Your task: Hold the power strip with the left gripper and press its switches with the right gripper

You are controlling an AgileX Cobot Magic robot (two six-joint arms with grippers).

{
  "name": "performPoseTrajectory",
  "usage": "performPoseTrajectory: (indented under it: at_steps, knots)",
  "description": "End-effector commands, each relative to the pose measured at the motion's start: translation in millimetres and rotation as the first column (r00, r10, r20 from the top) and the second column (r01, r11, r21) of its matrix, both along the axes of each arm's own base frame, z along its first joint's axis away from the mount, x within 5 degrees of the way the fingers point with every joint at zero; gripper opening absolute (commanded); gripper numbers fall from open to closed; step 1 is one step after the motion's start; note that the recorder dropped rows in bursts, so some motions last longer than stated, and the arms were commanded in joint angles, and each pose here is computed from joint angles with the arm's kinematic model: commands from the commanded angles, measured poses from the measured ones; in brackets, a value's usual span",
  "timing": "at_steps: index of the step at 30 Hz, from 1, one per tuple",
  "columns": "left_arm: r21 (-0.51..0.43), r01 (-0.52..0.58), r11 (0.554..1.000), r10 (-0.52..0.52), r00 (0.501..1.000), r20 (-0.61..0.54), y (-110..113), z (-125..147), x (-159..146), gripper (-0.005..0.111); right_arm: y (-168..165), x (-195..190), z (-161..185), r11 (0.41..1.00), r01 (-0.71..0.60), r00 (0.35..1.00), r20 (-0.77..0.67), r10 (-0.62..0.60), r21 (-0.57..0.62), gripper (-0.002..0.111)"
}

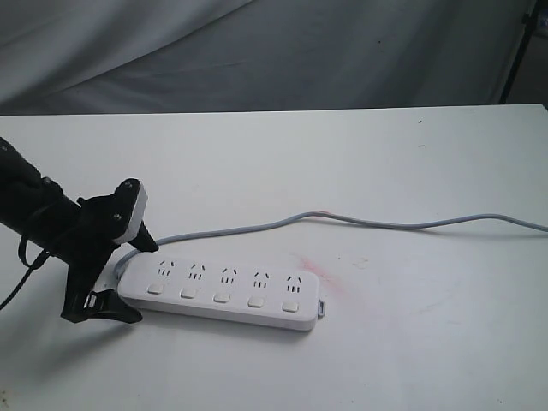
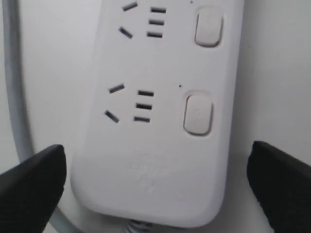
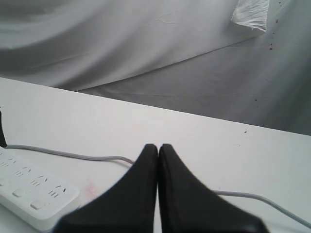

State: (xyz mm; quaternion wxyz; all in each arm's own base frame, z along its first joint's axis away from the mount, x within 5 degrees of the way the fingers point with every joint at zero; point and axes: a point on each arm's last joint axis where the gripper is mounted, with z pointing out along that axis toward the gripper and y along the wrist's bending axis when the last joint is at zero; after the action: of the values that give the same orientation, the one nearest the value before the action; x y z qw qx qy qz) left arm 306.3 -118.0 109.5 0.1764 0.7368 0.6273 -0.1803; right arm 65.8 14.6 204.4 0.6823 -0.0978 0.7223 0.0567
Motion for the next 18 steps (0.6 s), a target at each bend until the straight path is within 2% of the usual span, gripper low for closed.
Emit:
performPoseTrajectory:
  at_steps: [1,7,13,18]
  knots:
    - [-0.005,0.005,1.0,-0.005,1.0,0.006,-2.4,0.1,1.2,0.094,-0.6,-0.3,-0.8,1.0,0.008,1.0,0.002,-0.008,0.003,0.0]
    - [-0.005,0.004,1.0,-0.004,1.0,0.007,-2.3,0.0,1.4,0.092,-0.6,-0.3,-0.8,1.0,0.008,1.0,0.002,-0.008,0.003,0.0]
    - [0.0,-0.005,1.0,0.005,1.0,0.015,-2.0,-0.2,2.4,0.076,-0.6,-0.3,-0.8,1.0,0.008,1.0,0.002,-0.008,0.003,0.0]
    - [0.001,-0.04,0.999,0.04,0.999,0.023,-2.0,-0.3,4.5,0.074,-0.6,-0.3,-0.8,1.0,0.008,1.0,0.002,-0.008,0.003,0.0]
